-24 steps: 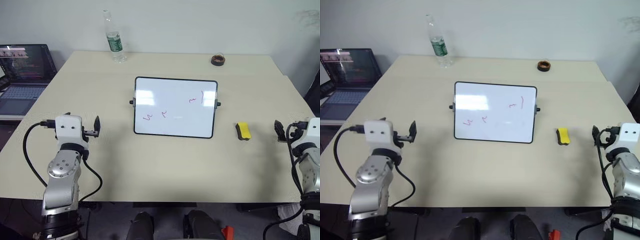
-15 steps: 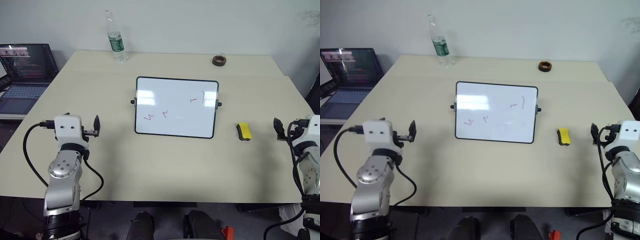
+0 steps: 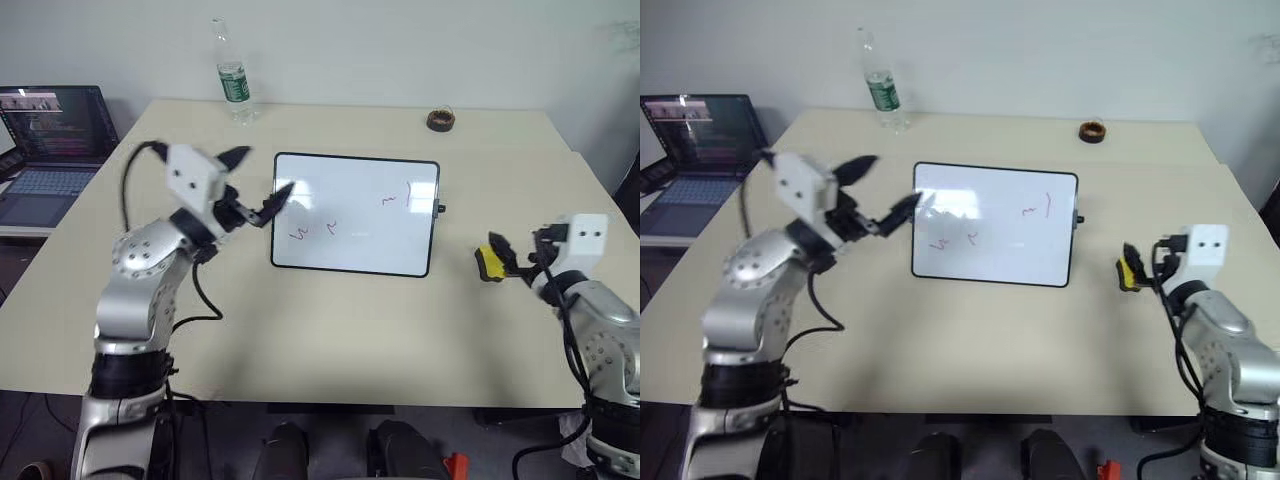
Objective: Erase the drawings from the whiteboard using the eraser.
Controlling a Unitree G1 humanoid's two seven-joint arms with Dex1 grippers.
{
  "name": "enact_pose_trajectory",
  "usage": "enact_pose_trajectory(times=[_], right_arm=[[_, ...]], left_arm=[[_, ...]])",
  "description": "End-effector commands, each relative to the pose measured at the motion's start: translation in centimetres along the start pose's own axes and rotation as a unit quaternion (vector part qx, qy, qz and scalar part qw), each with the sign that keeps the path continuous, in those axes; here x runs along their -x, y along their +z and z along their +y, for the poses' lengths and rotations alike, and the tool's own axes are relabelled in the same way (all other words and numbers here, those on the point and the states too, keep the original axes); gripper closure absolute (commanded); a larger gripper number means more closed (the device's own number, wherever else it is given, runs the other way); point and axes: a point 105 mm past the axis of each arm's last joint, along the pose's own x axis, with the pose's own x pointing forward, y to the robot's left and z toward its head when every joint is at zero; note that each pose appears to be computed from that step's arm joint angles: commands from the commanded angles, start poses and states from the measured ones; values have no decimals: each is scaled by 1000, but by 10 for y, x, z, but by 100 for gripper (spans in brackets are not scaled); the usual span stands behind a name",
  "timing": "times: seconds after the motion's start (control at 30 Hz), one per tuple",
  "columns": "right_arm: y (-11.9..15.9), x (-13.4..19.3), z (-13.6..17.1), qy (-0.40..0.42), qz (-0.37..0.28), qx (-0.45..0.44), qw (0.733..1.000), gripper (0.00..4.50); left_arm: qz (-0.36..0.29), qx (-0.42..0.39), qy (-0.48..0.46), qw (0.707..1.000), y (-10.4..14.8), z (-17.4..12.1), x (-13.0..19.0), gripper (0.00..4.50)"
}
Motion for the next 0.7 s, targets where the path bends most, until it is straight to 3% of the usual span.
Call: enact_pose_trajectory(times=[0.03,0.27,0.6,0.7], right_arm=[[9,-3,4,-20,-12,15,1000,4],[-20,-25,-2,-47,13,22,999,4],[-30,-34,-9,-65,11,17,998,4],[-29,-36,-15,-85,6,12,996,63]], left_arm=[[-14,6,-106,994,9,-21,-15,0],[-12,-6,-160,987,3,-31,-30,0],[4,-10,-163,987,-9,-31,-19,0],[11,-12,-160,987,-13,-30,-14,0]])
